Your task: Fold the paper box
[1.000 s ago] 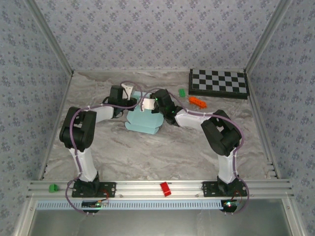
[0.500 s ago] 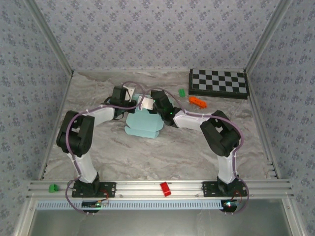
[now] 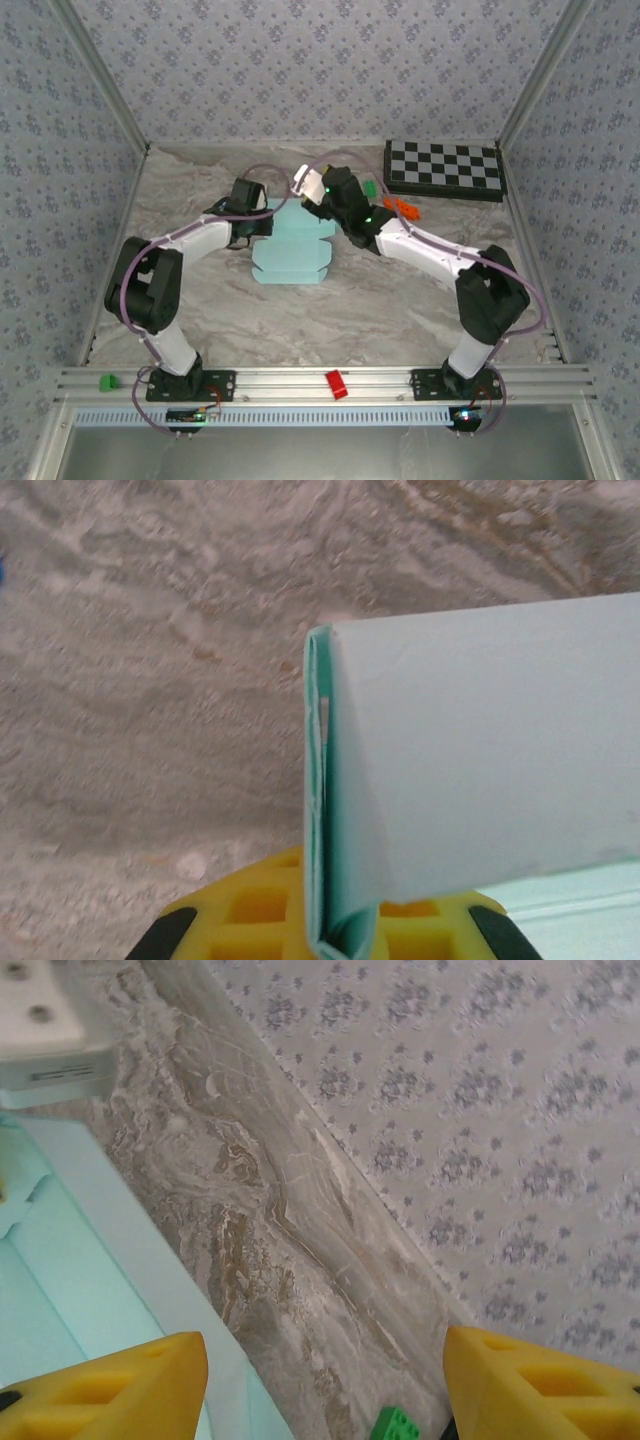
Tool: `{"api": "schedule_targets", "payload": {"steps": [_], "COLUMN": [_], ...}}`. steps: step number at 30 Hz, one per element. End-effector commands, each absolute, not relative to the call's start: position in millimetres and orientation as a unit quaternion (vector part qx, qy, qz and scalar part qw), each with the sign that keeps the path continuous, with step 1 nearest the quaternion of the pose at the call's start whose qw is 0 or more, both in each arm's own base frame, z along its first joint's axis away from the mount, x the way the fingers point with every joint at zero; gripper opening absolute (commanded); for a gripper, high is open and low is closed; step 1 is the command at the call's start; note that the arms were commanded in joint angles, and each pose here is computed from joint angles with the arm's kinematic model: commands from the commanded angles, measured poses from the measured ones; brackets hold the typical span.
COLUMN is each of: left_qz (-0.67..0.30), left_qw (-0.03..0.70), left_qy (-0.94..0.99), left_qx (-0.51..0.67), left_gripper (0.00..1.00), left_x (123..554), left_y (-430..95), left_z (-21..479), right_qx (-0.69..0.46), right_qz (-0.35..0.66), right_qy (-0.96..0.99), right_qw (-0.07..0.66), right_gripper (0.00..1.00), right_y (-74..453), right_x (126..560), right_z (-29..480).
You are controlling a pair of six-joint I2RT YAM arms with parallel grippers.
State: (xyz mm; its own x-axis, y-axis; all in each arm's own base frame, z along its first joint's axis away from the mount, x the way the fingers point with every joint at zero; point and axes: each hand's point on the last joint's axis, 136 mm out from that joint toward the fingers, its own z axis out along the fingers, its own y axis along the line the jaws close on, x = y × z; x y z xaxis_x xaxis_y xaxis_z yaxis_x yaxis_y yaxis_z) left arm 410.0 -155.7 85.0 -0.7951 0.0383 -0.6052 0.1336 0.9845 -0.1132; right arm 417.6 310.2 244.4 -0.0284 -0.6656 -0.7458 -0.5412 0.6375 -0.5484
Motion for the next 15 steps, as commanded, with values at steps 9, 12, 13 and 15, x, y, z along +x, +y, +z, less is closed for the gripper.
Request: {"api": "schedule_targets", "payload": {"steps": [9,12,13,15], "left_qz": [-0.092,-0.098,-0.098,-0.102], "left_qw": [0.29,0.279,0.279,0.278], "left_qy": [0.952,0.954,0.954,0.954], "left_qx": [-0.032,-0.038,-0.037,-0.037], "left_gripper": [0.0,0.0,0.0,0.0], "left_x": [382,375,373,370], "left_y": [-150,-151,-151,-151], "left_z": [120,121,122,124], "right_qx": [-0.256,-0.252,-0.248,-0.24], "right_qz": [0.021,0.047,0.054,0.062], "right_qy": [0.849,0.854,0.858,0.867], "right_qw": [0.462,0.452,0.447,0.432], "right_gripper": [0.65,0.64,0.64,0.63], "right_y": [265,271,272,274], "right_x": [413,408,408,406], "right_z": [251,247,244,239]}}
